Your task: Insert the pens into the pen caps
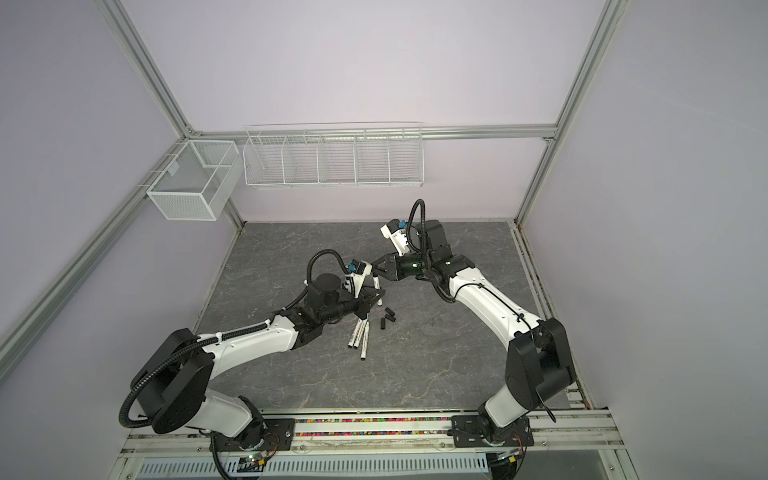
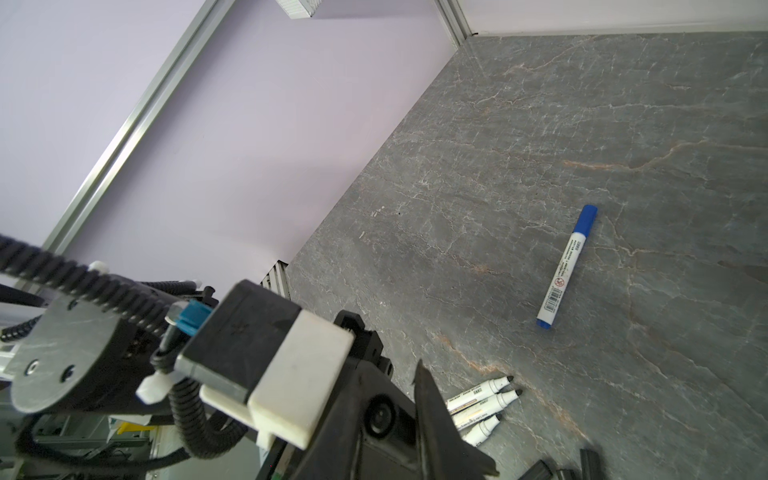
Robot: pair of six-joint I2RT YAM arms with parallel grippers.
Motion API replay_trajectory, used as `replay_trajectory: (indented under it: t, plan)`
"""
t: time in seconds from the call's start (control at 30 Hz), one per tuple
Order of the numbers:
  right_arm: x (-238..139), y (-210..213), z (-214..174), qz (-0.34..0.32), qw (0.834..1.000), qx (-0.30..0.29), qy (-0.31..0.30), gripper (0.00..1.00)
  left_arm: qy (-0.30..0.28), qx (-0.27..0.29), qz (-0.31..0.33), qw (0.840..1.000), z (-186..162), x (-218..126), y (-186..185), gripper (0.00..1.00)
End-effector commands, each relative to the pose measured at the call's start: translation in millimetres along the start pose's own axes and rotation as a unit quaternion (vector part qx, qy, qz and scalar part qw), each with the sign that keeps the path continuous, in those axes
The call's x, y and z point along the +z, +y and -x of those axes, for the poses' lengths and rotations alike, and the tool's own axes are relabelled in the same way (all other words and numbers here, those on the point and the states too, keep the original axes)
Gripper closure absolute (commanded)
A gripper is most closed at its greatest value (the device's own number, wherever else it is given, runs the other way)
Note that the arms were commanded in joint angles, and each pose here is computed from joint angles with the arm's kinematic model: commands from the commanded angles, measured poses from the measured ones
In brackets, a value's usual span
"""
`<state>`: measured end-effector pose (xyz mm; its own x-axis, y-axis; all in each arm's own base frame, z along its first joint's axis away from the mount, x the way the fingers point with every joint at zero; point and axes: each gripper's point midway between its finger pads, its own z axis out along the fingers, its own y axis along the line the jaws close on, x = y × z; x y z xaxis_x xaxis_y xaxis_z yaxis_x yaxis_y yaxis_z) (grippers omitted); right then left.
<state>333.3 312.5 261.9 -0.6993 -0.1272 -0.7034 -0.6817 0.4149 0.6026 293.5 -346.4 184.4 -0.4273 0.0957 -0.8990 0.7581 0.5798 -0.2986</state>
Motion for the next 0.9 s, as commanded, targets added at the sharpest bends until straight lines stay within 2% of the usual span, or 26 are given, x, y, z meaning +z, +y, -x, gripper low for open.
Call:
replay_trajectory:
  t: [0.0,0.13,0.4,0.53,0.7,0.87]
  plan:
    - [4.7,-1.2,2.1,0.0,1.0,0.002,0.0,0.87,-0.011,0.0,-0.012,1.0,5.1,0.0,-6.8,1.0]
    - [8.1,-14.2,-18.6,-0.017,0.999,0.016,0.026,0.93,-0.041,-0.011,-0.007,0.999,22.8,-5.9,-7.7,1.0]
    - [4.0,-42.9,-66.0,-0.066,0.993,0.057,0.081,0.93,-0.148,-0.019,0.025,0.988,86.2,-33.6,0.4,1.0]
    - [0.6,-47.8,-74.5,-0.069,0.991,0.074,0.086,0.93,-0.162,-0.04,0.035,0.985,96.8,-40.8,17.2,1.0]
    - [3.2,-35.2,-79.6,-0.029,0.991,0.08,0.101,0.93,-0.157,-0.044,0.038,0.986,94.3,-38.1,21.8,1.0]
    - [9.3,-23.4,-111.0,-0.009,0.983,0.074,0.17,0.93,-0.169,-0.056,0.045,0.983,98.8,-38.3,27.3,1.0]
